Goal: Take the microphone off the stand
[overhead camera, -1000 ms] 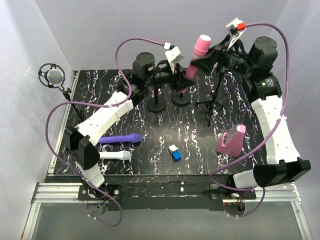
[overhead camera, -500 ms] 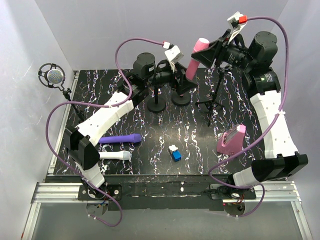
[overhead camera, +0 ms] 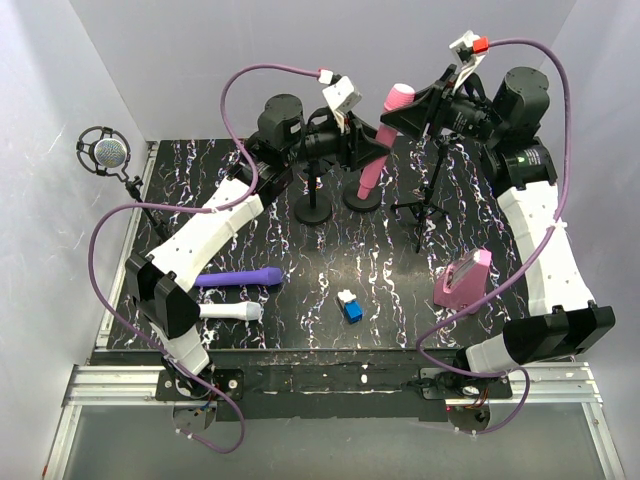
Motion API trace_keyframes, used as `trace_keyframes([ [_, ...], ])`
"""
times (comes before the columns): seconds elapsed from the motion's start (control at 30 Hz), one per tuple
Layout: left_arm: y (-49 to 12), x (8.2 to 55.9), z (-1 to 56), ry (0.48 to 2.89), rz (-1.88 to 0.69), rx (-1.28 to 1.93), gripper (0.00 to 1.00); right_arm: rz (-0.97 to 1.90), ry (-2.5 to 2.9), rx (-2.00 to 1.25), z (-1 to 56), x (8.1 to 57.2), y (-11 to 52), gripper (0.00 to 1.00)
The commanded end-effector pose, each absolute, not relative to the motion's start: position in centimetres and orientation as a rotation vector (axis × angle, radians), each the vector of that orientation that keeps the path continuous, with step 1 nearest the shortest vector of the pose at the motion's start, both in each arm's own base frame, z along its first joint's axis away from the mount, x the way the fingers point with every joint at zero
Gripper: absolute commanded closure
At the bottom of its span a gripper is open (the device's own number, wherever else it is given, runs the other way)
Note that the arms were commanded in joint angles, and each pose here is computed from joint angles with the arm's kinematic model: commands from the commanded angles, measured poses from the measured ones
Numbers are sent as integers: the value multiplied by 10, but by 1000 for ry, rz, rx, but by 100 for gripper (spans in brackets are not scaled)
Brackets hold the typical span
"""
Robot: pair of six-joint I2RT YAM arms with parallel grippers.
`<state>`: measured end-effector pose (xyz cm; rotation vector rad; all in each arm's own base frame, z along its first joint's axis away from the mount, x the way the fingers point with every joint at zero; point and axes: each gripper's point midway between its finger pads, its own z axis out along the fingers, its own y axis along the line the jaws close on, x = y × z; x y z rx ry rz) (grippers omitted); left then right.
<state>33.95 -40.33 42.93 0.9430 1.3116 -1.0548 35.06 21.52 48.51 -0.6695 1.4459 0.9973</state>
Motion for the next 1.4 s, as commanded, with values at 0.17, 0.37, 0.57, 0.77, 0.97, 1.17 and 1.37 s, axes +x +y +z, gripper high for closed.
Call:
trace_keyframes([
  [0.17, -403, 331, 426, 1300, -1038, 970, 53, 1015, 1383, -689, 497, 342, 217, 81],
  [0.37, -406, 331, 422, 1298, -1054, 1009, 73, 1034, 1390, -697, 494, 344, 220, 81],
  [0.57, -380, 337, 426, 1273, -888, 1048, 100, 956, 1465, -721, 462, 324, 210, 24],
  [0.77, -307, 324, 431, 1288, -568, 1138, 100, 875, 1637, -743, 356, 256, 184, 16],
  [0.97, -229, 272, 336, 1462, -287, 1640, 100, 830, 1779, -741, 302, 233, 170, 14],
  [1.17, -136, 234, 221, 1683, -6, 2107, 100, 826, 1792, -710, 293, 249, 172, 13],
  [1.37, -101, 284, 160, 1724, 301, 2015, 100, 870, 1800, -736, 288, 249, 177, 14],
])
